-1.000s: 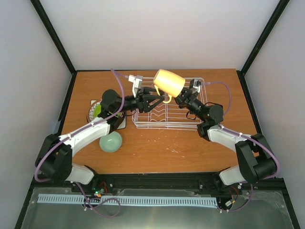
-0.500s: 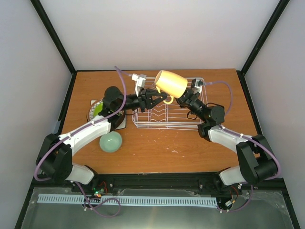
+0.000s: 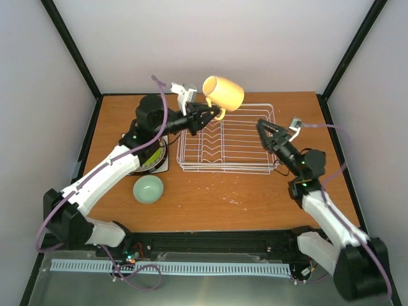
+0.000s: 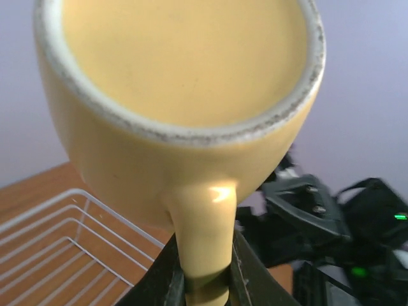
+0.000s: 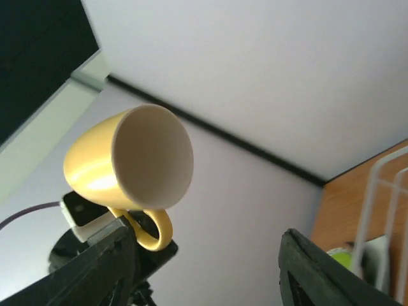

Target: Load the mixed dishes into the dish rack

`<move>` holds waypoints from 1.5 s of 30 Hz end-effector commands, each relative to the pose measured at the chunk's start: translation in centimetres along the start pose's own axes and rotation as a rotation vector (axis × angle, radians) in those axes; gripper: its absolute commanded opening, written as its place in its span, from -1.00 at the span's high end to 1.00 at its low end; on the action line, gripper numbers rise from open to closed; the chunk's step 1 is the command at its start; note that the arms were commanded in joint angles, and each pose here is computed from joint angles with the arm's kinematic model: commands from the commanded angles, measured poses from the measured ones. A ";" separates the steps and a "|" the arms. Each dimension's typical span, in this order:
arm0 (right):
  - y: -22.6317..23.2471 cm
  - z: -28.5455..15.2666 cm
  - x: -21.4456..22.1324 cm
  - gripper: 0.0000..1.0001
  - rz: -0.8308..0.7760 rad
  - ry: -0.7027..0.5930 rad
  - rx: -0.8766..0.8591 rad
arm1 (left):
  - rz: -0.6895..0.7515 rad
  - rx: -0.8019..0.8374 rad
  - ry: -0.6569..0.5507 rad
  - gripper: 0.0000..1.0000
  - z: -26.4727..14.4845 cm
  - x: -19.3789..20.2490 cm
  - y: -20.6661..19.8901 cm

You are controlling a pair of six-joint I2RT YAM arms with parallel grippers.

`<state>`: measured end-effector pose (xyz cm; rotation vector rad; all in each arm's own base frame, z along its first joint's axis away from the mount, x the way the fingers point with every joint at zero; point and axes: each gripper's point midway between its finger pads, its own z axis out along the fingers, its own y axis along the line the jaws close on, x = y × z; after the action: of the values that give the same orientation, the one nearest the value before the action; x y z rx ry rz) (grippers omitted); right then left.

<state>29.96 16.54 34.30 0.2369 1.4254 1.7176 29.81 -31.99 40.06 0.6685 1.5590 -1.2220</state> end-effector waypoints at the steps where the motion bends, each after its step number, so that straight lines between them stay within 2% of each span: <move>1: -1.9 -5.1 -2.2 -0.24 -0.338 -0.097 0.473 | 0.149 -0.093 0.015 0.99 2.7 -1.7 2.1; 4: 2.0 -9.9 -4.8 -0.24 -0.518 -0.253 0.664 | 0.162 -0.151 0.136 0.99 7.0 1.9 4.5; 7: 5.5 -12.5 -6.3 -0.24 -0.608 -0.356 0.725 | 0.183 -0.204 0.232 0.99 11.0 5.3 6.2; 15: 6.1 -13.5 -6.4 -0.23 -0.652 -0.368 0.756 | 0.243 -0.281 0.429 0.99 16.2 13.5 9.7; 28: 5.1 -12.6 -6.9 -0.24 -0.711 -0.331 0.787 | 0.306 -0.360 0.456 0.99 19.2 18.0 14.1; 30: 4.9 -12.6 -6.9 -0.25 -0.714 -0.329 0.795 | 0.322 -0.354 0.424 0.99 20.1 18.1 14.5; 37: 4.8 -12.6 -7.4 -0.26 -0.739 -0.326 0.822 | 0.274 -0.330 0.469 0.99 22.1 21.4 16.0; 45: 3.8 -12.1 -7.6 -0.26 -0.748 -0.308 0.845 | 0.350 -0.402 0.454 0.99 22.6 21.4 18.0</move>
<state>24.72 2.94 36.22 0.3511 1.6465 0.4376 43.67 -48.41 7.62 0.9972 2.0866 -0.5205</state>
